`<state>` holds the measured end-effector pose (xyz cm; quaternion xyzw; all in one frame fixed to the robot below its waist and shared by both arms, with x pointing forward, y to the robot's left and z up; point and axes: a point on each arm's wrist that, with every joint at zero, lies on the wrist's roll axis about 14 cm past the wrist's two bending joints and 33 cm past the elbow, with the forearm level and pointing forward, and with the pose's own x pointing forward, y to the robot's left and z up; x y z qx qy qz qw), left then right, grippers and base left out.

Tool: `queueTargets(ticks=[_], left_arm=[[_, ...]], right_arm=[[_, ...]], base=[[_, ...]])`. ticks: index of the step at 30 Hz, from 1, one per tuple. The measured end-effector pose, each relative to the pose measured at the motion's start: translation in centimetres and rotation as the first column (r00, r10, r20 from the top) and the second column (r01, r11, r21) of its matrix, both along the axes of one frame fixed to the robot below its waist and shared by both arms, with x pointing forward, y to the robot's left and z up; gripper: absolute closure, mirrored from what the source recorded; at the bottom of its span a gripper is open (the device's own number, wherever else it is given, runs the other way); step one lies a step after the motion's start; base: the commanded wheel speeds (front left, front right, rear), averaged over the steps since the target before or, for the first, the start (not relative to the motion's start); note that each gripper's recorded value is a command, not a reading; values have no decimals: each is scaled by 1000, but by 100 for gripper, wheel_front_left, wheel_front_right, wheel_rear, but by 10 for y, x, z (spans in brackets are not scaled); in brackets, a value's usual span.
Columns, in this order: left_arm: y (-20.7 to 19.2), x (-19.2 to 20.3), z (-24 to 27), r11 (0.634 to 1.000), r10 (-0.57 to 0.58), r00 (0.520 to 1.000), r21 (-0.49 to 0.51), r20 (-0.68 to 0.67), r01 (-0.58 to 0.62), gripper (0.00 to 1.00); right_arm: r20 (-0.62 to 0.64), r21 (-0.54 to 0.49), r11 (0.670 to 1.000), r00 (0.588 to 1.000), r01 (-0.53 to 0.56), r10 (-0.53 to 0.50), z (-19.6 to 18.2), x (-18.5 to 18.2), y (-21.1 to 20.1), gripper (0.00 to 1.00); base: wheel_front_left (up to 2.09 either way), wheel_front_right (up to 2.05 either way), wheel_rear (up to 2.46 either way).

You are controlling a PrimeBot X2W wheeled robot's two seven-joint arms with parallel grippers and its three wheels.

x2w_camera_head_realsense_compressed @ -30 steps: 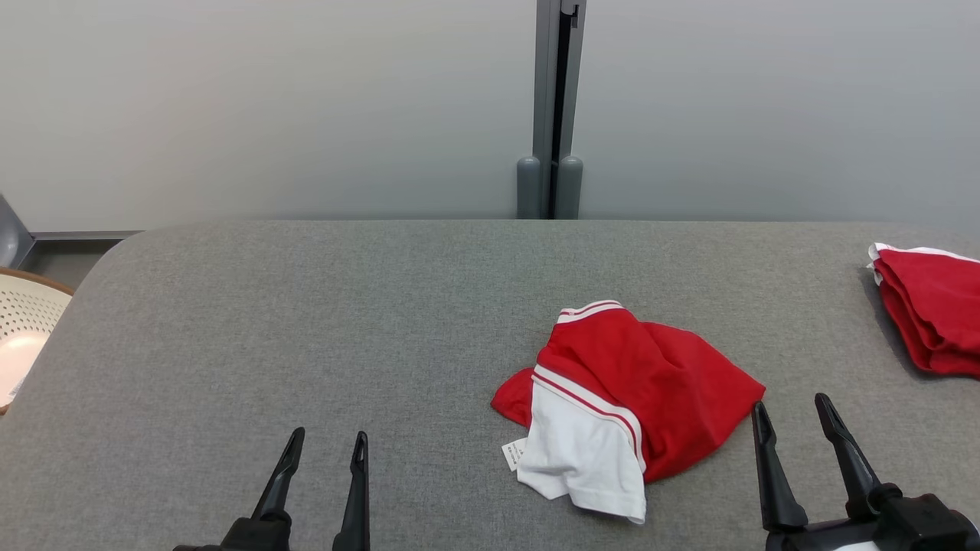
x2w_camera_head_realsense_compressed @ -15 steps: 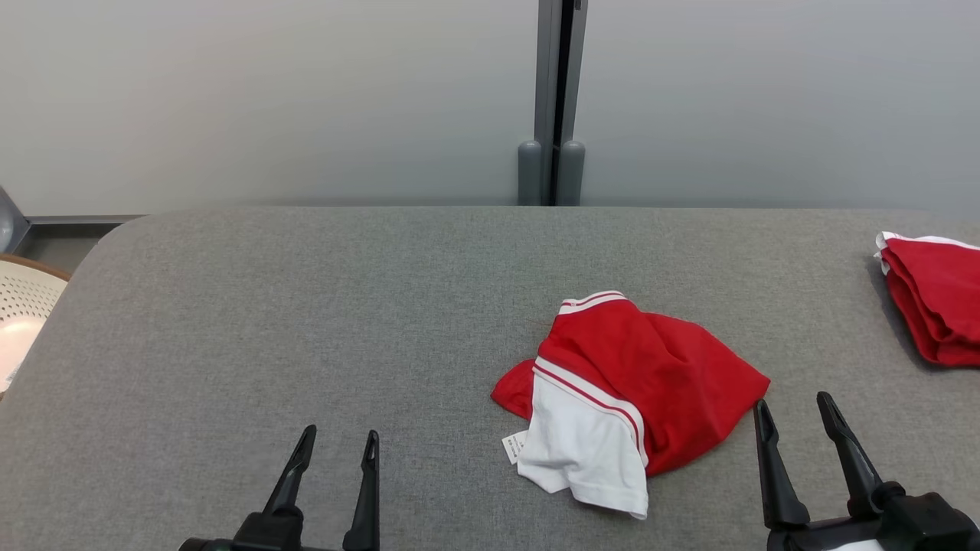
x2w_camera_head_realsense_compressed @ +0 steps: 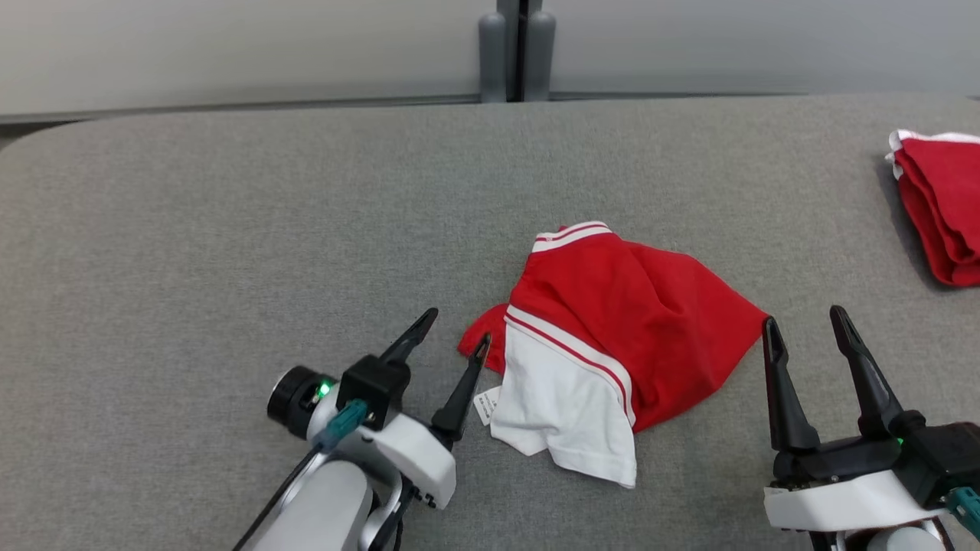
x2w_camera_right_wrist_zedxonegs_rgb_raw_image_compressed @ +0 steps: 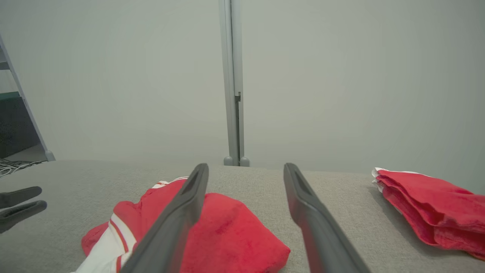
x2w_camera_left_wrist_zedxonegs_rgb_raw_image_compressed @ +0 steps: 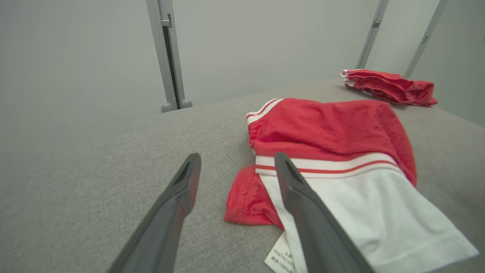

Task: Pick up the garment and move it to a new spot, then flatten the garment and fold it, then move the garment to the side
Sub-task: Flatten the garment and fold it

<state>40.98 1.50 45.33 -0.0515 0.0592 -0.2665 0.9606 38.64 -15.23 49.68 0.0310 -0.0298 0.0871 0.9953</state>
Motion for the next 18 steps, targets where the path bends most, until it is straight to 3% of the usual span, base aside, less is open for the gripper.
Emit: queueTargets(ticks=[7, 14, 15, 16, 17, 18], left_arm=[[-41, 30, -35, 989, -142, 985, 36, -97, 146, 0], [-65, 33, -63, 973, -214, 964, 53, -158, 225, 0], [-68, 33, -64, 970, -225, 962, 55, -158, 236, 23], [-71, 34, -64, 968, -235, 959, 56, -157, 246, 58], [-74, 34, -64, 966, -241, 958, 56, -156, 252, 82], [-76, 34, -63, 964, -250, 957, 58, -149, 260, 100]], right_arm=[[-51, -8, 998, 996, 69, -69, -18, 9, -22, 0], [-84, -20, 990, 986, 142, -143, -28, 4, -44, 0], [-86, -21, 989, 985, 149, -151, -28, 3, -46, 0], [-87, -23, 987, 984, 157, -158, -28, 3, -48, 0], [-87, -24, 986, 983, 162, -164, -28, 2, -50, 0], [-89, -24, 986, 982, 167, -169, -29, 2, -51, 0]], base=[[0, 0, 0], [0, 0, 0], [0, 0, 0], [0, 0, 0], [0, 0, 0], [0, 0, 0]])
